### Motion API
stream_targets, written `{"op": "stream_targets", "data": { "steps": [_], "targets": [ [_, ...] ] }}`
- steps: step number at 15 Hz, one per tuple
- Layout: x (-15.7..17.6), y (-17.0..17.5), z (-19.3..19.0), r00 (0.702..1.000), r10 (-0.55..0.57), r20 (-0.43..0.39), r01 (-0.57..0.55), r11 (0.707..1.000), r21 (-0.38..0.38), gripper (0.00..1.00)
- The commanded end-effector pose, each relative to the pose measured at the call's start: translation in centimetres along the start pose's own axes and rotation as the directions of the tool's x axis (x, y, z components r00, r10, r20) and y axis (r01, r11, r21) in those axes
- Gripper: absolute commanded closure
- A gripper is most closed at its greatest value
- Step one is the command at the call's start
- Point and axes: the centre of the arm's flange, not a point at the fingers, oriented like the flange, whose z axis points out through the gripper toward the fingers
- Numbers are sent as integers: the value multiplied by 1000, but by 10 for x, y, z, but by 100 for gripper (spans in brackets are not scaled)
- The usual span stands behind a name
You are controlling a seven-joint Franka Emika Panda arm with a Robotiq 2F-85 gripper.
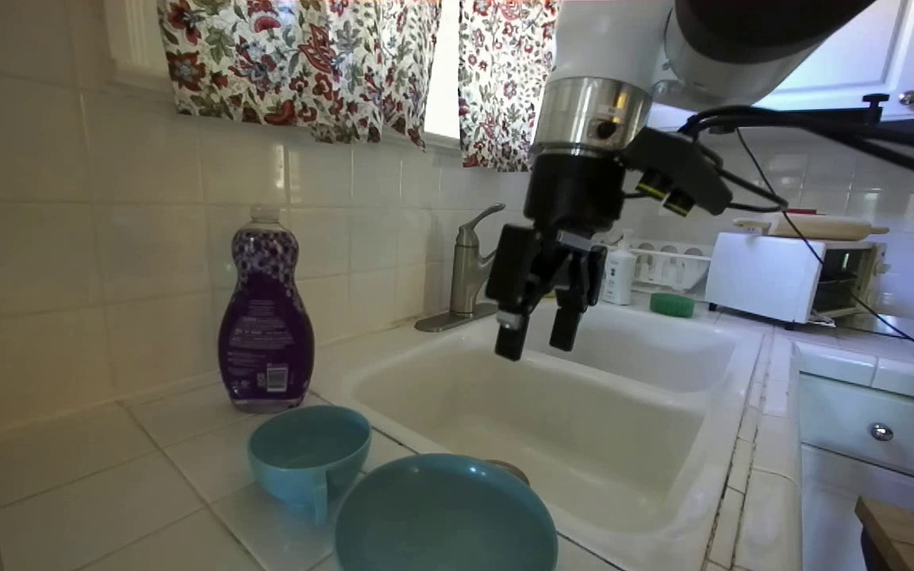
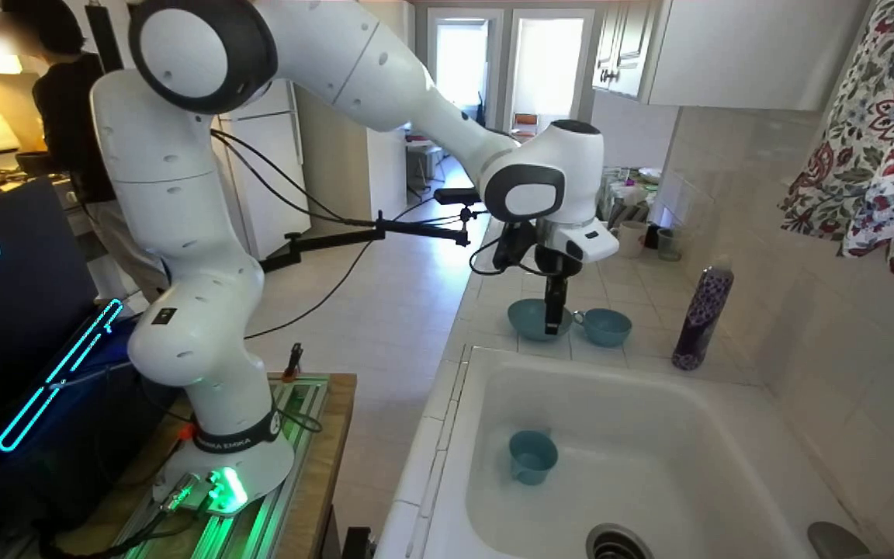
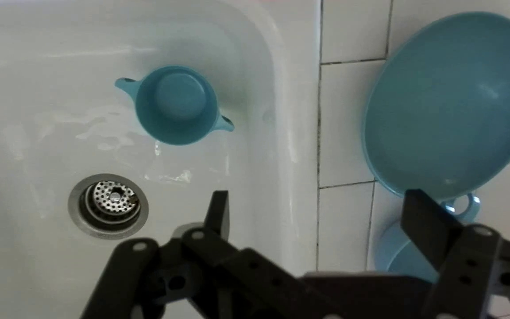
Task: Put both the blue cup and bowl in the left sink
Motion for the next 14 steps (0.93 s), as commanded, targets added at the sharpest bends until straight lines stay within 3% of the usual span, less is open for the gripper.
{"op": "stream_targets", "data": {
  "steps": [1, 7, 14],
  "targets": [
    [26, -41, 28, 995, 96, -23, -94, 993, 74, 0],
    [59, -72, 58, 985, 162, -53, -152, 977, 147, 0],
    [88, -83, 78, 979, 201, -39, -191, 964, 187, 0]
  ]
}}
